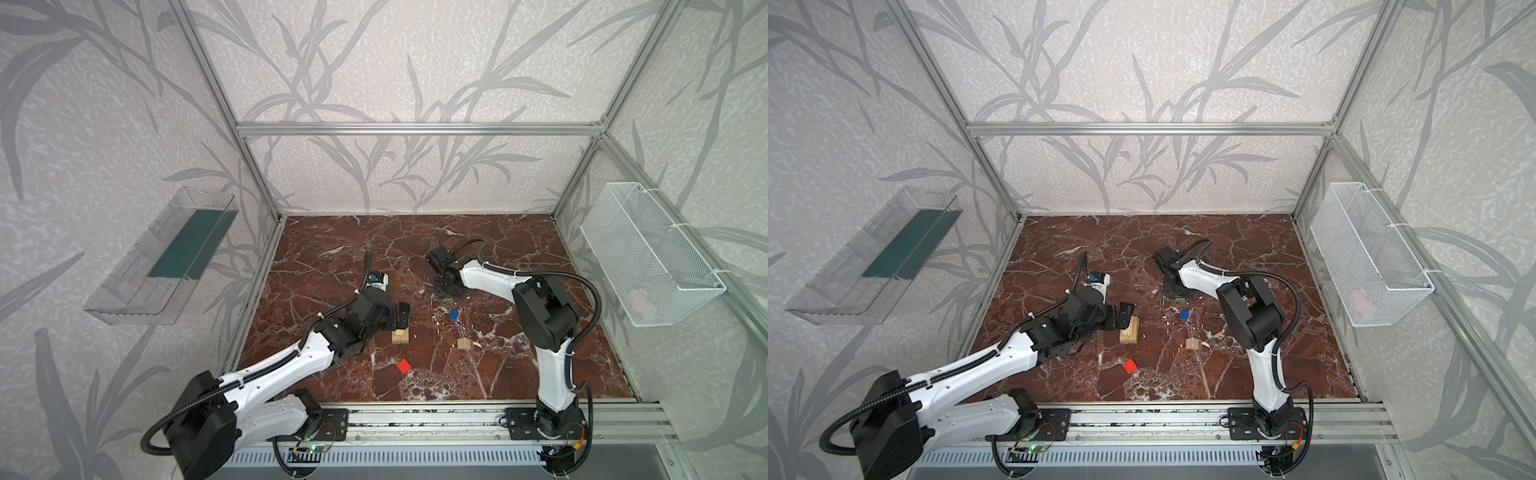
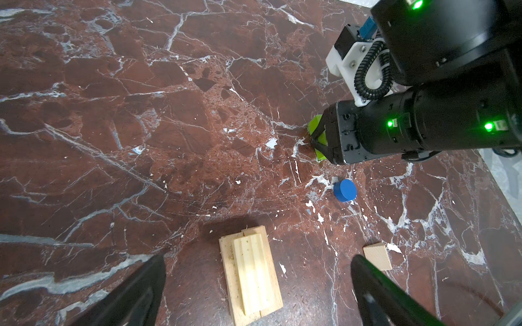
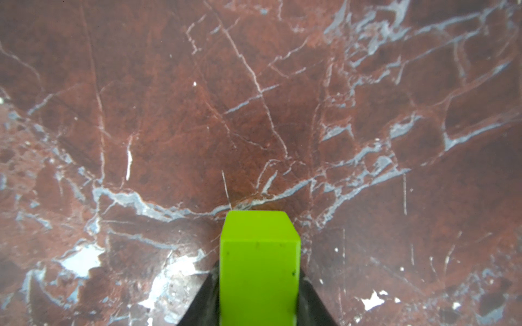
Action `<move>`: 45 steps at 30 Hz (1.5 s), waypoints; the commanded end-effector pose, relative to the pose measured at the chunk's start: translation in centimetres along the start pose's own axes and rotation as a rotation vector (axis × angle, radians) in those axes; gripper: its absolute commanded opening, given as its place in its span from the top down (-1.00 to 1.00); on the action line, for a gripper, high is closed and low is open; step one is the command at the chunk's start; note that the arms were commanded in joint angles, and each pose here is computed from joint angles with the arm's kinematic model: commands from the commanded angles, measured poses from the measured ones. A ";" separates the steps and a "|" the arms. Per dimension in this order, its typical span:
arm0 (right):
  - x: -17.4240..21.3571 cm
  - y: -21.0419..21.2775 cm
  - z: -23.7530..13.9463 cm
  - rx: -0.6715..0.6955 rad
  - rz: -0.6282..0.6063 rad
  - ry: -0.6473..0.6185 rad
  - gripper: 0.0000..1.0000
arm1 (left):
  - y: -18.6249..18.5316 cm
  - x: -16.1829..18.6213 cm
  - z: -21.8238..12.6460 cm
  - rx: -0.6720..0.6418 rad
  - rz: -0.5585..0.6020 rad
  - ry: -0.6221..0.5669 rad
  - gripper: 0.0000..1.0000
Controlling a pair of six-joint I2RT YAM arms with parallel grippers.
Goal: Build the wood block tower
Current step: 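Lift the green block with the right gripper and carry it toward the tower, then position the green block with the right gripper above the pine block top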
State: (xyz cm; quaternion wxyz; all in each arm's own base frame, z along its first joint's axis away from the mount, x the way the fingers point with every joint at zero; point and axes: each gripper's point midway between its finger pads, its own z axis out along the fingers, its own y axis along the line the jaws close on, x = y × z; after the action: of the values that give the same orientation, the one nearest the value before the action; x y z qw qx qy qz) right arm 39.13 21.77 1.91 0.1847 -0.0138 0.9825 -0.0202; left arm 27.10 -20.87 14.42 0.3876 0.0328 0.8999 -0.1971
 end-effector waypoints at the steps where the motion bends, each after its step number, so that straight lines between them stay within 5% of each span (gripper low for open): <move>1: 1.3 -0.3 1.1 0.028 -0.048 0.052 0.24 | 0.0 -0.1 0.0 0.006 -0.026 0.003 -0.99; 20: -0.3 1.2 -4.5 -0.057 -0.131 -0.041 0.42 | 0.8 -0.2 -1.3 -0.004 -0.064 0.020 -0.99; 32: 2.7 5.1 -11.8 -0.202 -0.034 -0.062 0.49 | 3.7 1.8 -4.5 -0.045 -0.127 0.040 -0.99; 45: 6.4 10.2 -16.1 -0.149 0.057 -0.143 0.55 | 5.8 4.2 -7.7 -0.068 -0.165 0.079 -0.99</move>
State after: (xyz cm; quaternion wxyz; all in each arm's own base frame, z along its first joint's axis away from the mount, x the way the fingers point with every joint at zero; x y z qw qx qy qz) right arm 26.59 32.79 13.31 0.2338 -0.0507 0.9682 0.0733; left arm 21.21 -14.03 15.55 0.3569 -0.0366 0.9091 -0.2115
